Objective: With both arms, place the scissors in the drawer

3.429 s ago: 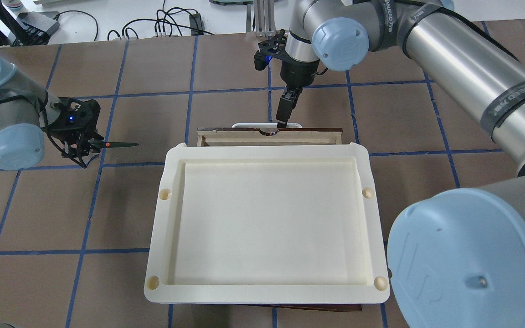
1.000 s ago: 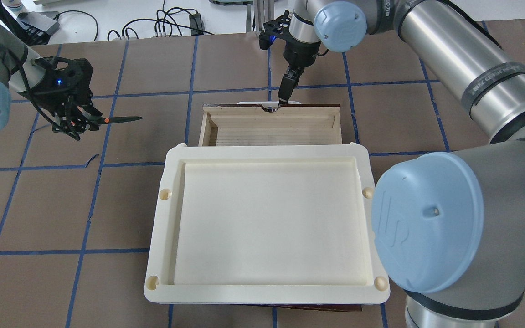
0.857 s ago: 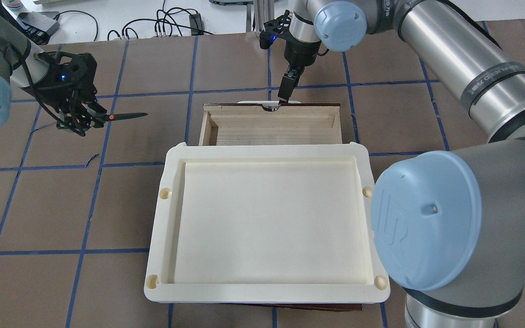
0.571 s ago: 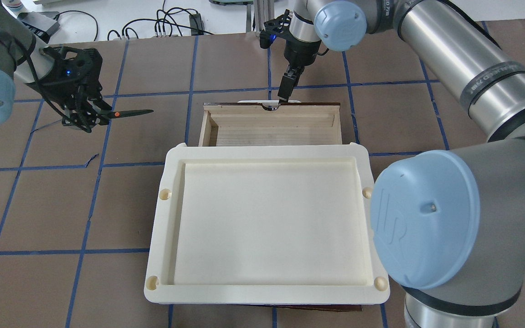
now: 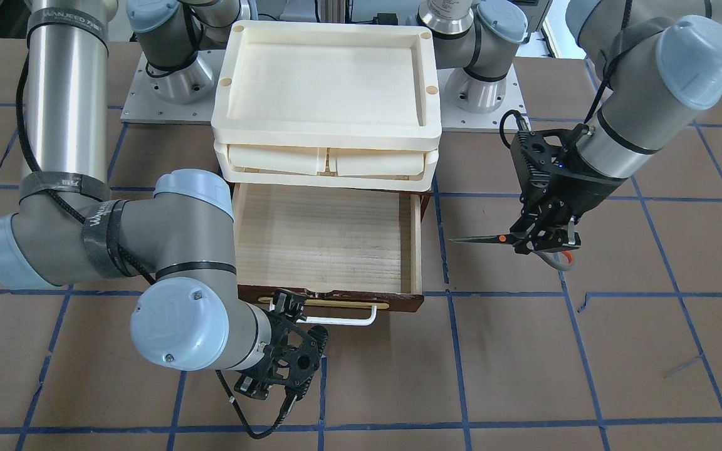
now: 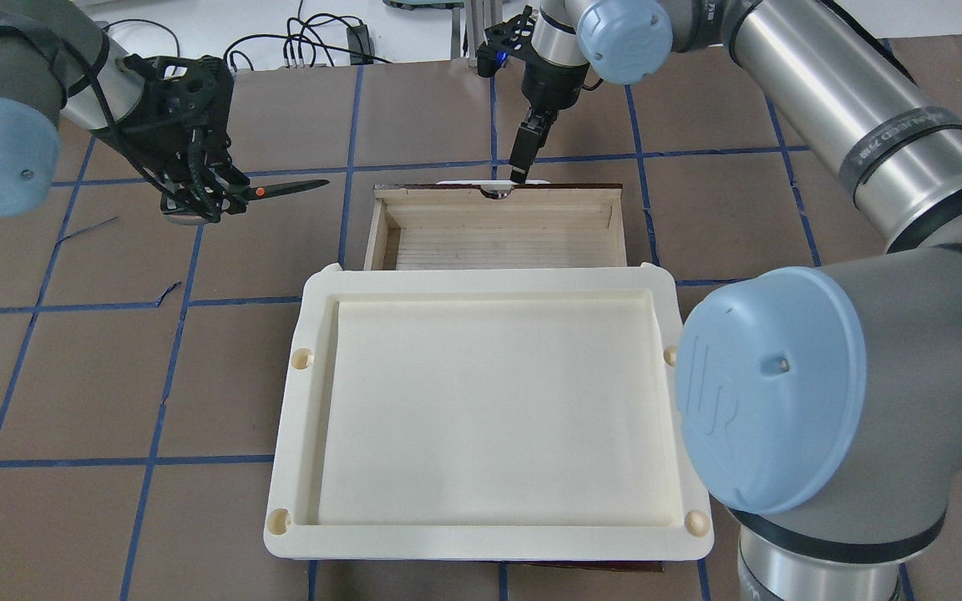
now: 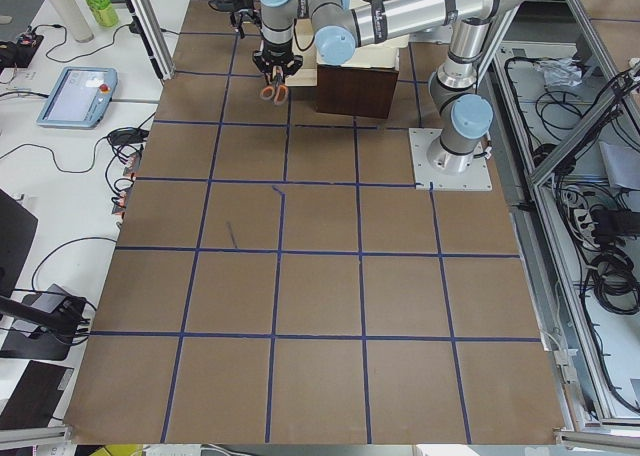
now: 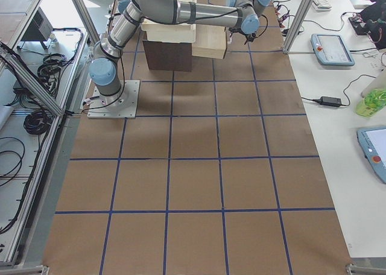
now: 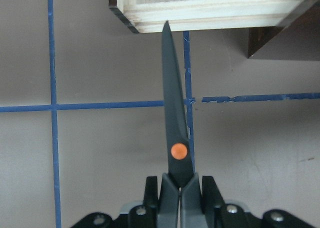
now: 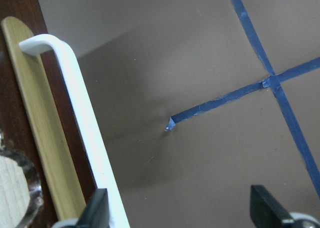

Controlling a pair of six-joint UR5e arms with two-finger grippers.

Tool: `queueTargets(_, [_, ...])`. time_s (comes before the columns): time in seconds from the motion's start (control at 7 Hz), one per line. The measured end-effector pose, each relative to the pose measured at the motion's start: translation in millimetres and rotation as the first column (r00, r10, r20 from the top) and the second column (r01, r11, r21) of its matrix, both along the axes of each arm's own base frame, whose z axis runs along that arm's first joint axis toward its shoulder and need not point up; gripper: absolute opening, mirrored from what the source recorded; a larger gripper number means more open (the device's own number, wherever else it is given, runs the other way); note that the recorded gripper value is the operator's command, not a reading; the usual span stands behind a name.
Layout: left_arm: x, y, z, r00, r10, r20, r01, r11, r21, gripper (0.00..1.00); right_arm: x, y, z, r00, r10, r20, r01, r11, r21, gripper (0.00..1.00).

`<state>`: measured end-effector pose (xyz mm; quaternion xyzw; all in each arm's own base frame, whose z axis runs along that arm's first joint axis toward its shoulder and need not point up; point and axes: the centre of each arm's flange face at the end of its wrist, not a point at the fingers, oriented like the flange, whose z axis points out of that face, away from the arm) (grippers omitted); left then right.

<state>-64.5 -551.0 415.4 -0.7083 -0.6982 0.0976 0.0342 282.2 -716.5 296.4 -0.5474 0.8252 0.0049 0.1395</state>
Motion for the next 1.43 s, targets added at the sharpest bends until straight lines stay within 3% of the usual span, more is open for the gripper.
queueTargets(0.57, [-59.1,7.7,8.5,0.999,0.030,-0.019,-0.029,1.000,0.005,0.19,-25.3,11.2,66.5,0.999,-0.033,0.012,0.034,0.997,-0.074,1.00])
queueTargets(1.0, [-103.4,8.8,4.4,0.995,0.079,-0.064,-0.077,0.996,0.035,0.20,-98.1,50.6,128.5,0.987,-0.161,0.015,0.162,0.983,-0.089,1.00])
queueTargets(1.43, [-164.5,6.3,-12.3,0.994,0.074,-0.079,-0.071,0.997,0.041,0.21,-160.5,105.9,178.6,0.953,-0.301,-0.018,0.298,0.949,-0.102,1.00])
